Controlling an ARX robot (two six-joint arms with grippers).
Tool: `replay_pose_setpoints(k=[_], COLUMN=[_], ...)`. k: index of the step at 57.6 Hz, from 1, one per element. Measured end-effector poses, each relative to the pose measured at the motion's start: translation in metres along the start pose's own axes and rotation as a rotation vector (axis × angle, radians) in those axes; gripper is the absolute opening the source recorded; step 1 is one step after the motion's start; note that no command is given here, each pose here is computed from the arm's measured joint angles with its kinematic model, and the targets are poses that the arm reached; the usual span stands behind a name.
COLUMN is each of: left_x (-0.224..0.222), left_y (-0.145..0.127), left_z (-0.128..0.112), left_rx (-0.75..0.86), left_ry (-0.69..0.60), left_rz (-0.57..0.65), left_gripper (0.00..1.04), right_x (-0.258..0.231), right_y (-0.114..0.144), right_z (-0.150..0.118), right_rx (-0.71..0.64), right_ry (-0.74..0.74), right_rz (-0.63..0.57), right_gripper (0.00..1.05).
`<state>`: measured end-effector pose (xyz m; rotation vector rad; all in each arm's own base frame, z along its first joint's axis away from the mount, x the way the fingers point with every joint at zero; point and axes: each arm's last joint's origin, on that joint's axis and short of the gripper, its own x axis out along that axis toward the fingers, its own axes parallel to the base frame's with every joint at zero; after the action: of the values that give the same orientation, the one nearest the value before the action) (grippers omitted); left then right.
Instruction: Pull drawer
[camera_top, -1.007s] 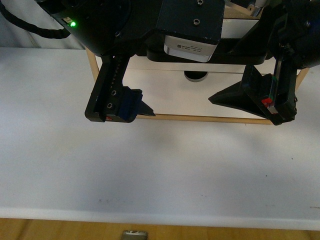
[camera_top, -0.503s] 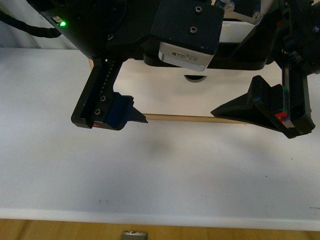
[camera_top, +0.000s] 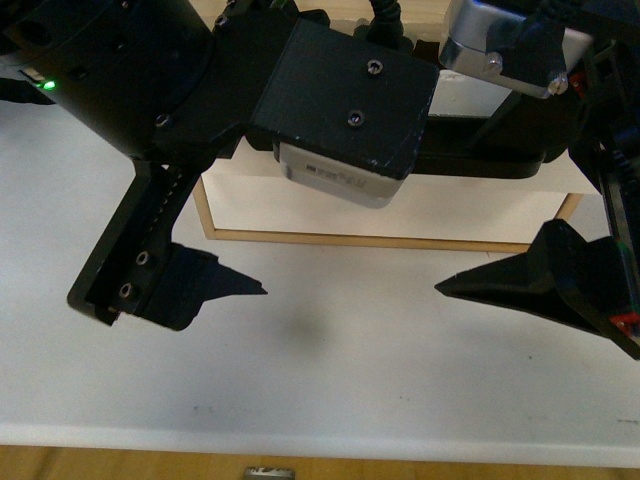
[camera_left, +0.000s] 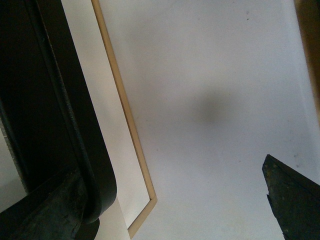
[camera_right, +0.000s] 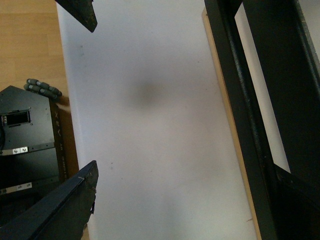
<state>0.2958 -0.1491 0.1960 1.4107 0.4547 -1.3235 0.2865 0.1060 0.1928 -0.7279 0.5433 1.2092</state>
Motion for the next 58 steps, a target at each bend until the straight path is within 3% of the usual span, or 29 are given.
replay_pose_setpoints(k=[26, 39, 58], left_x=[-0.017, -0.028, -0.07], left_y=[-0.03, -0.031, -0.039], left_z=[-0.001, -0.002, -0.014], left_rx=[0.052, 0.035, -0.13], left_ry=[-0.024, -0.09, -0.243], left_rz=[-0.001, 0.102, 0.431], left_gripper=[0.99, 0.99, 0.98], right_x=[-0.004, -0.017, -0.07], right_y=[0.025, 0.024, 0.017], right_z=[0.002, 0.003, 0.004], right_rx=[-0.017, 0.02, 0.052], right_ry=[0.0, -0.055, -0.238], right_rz=[0.026, -0.013, -0.29], right_gripper=[0.96, 0.96, 0.96])
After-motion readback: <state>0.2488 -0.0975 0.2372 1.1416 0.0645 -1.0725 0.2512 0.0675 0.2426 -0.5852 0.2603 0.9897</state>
